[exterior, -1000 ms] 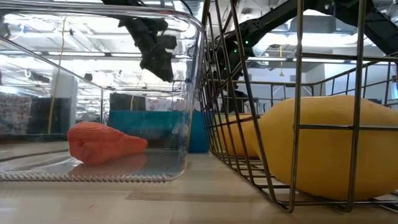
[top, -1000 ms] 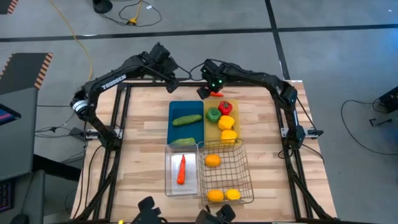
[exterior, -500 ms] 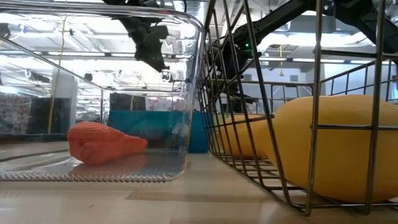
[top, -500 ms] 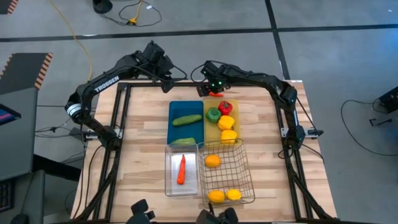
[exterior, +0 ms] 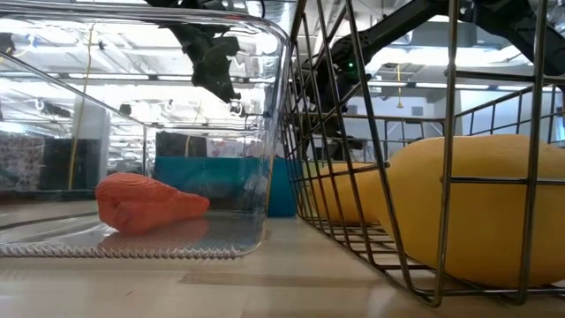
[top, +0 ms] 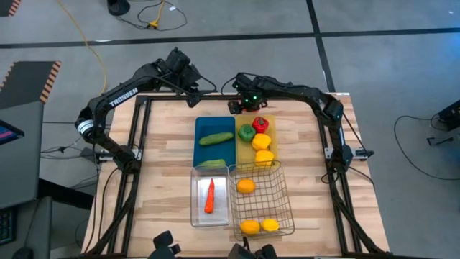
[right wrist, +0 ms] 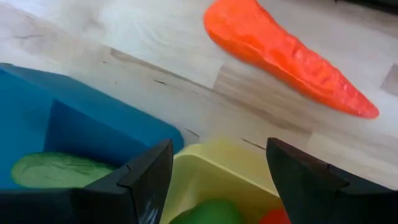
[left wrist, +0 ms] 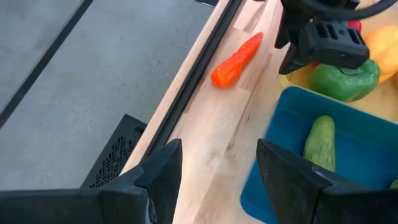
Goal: Sort produce into baskets
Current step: Put the carrot into the transparent basket
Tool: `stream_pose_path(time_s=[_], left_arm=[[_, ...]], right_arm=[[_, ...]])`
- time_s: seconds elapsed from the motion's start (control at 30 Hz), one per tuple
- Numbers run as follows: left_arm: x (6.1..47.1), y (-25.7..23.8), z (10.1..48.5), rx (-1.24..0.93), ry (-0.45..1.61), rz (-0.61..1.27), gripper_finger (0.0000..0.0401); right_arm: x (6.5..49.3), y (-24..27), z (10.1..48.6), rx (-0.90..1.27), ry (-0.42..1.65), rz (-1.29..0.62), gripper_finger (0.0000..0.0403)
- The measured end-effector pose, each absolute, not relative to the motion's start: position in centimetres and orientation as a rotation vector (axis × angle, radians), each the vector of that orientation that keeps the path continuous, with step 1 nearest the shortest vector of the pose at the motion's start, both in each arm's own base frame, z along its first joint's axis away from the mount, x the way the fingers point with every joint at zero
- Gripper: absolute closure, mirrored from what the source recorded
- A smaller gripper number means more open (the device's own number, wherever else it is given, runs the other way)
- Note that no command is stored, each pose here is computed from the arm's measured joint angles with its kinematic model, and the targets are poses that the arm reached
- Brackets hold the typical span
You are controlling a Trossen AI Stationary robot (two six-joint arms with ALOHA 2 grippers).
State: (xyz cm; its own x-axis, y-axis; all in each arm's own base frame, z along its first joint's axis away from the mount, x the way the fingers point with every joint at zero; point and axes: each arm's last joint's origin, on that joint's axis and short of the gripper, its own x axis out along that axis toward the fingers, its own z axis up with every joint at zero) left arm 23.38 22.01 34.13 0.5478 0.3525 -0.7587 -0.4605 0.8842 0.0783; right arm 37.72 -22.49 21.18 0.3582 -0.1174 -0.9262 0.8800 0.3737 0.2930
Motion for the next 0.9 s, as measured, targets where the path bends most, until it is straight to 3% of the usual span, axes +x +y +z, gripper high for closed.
stream_pose_path(time_s=[0.9], left_arm=[[23.7,21.7,34.1,-0.152,0.845,0.421,0.0207]], right_arm=[[36.4,-25.3,19.7,0.977,0.89,-0.838,0.0117]])
